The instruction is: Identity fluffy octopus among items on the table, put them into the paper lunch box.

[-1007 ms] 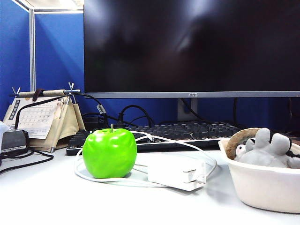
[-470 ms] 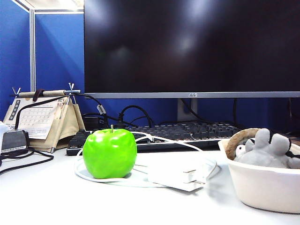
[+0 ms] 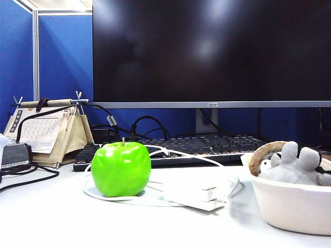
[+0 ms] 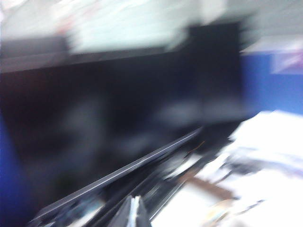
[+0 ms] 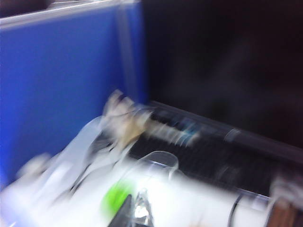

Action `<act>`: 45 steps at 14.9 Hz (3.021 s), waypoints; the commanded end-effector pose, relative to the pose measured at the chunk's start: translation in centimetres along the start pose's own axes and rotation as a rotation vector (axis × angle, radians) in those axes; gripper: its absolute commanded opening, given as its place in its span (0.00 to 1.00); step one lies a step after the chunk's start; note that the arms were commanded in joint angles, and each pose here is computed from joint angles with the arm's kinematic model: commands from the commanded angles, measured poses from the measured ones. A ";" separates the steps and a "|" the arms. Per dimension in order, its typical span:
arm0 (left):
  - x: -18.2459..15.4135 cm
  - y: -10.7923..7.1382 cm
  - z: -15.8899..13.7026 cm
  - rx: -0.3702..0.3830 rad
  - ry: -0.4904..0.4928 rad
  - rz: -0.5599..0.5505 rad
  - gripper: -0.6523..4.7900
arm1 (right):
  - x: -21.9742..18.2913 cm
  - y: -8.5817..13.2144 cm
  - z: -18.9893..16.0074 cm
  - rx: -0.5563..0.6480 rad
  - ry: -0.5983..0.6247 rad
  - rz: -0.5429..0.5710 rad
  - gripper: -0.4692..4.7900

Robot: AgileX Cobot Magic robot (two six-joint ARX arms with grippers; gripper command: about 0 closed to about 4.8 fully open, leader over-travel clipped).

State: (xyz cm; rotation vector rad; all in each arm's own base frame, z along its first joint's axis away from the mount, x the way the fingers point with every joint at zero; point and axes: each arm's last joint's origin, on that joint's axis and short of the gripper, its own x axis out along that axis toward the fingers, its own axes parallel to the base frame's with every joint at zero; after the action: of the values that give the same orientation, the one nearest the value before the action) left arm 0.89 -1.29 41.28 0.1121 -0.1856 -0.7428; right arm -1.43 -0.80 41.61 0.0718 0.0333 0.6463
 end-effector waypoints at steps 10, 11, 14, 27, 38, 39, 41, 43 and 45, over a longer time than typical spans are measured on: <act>10.7 0.6 -15.9 -0.061 0.375 0.001 0.11 | 12.8 -2.5 -19.4 -0.004 0.288 -0.151 0.09; 10.9 0.6 -16.2 -0.064 0.393 -0.001 0.11 | 12.8 -2.6 -20.4 -0.003 0.317 -0.154 0.09; 10.8 0.5 -17.0 -0.082 0.479 -0.012 0.11 | 12.8 -2.7 -21.6 -0.004 0.370 -0.153 0.09; 8.3 0.6 -14.7 0.054 0.336 0.123 0.11 | 12.8 -2.7 -21.6 -0.004 0.373 -0.153 0.09; 2.4 3.5 -15.8 -0.020 0.234 0.645 0.11 | 12.8 -2.7 -21.6 -0.004 0.372 -0.154 0.09; 2.6 3.6 -16.8 -0.026 0.221 0.648 0.11 | 12.8 -2.7 -21.6 -0.004 0.372 -0.153 0.09; 3.0 4.0 -19.3 -0.069 0.170 0.657 0.11 | 12.8 -2.7 -21.6 -0.004 0.372 -0.153 0.09; 3.1 4.1 -21.0 -0.078 0.140 0.663 0.11 | 12.8 -2.7 -21.6 -0.004 0.372 -0.154 0.09; 3.0 4.0 -22.0 -0.099 0.131 0.664 0.11 | 12.8 -2.7 -21.6 -0.004 0.372 -0.154 0.09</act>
State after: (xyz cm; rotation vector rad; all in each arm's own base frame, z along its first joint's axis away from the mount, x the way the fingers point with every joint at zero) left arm 10.35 0.35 20.64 0.0137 -0.0151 -0.0793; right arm 9.18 5.98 19.49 -0.0652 0.4097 0.4977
